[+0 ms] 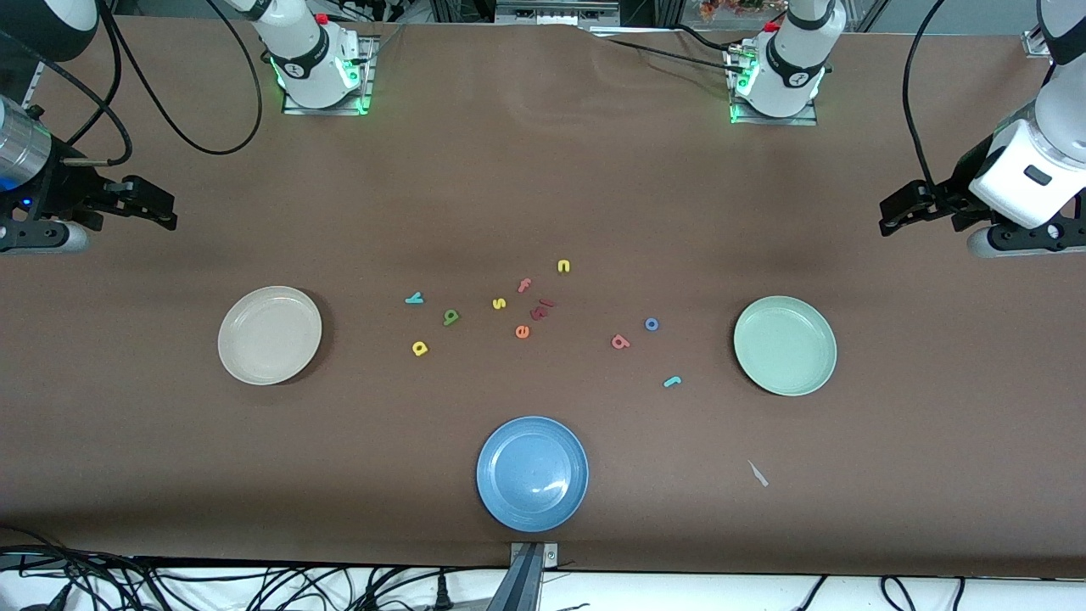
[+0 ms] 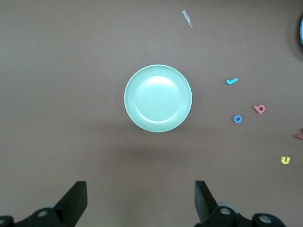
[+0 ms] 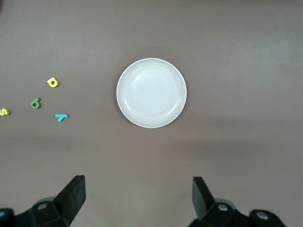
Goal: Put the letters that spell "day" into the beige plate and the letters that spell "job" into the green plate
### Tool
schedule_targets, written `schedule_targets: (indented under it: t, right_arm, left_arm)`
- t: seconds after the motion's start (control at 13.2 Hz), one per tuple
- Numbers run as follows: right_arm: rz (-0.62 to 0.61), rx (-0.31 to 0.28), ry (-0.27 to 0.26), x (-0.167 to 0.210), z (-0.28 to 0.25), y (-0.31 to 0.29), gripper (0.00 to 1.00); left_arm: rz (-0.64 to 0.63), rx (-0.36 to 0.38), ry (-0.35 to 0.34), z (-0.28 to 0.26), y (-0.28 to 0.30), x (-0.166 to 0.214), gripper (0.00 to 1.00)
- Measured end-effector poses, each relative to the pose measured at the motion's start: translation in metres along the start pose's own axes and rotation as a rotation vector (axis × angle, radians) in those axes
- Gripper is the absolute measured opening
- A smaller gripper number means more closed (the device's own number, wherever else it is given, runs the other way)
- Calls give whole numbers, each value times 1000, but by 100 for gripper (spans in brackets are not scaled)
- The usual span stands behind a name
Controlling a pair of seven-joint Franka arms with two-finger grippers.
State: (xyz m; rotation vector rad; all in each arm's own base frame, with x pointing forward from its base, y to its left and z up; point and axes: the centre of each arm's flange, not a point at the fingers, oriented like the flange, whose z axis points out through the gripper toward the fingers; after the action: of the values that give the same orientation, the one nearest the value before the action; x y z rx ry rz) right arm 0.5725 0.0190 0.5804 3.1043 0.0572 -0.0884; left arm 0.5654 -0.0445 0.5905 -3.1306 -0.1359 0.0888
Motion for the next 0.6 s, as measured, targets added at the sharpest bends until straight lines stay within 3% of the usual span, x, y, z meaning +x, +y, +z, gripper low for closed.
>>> schedule_targets:
  t: [0.6]
  right_arm:
    - [0, 0, -1, 0, 0, 0, 100]
  left_arm:
    - [-3, 0, 0, 0, -2, 0, 100]
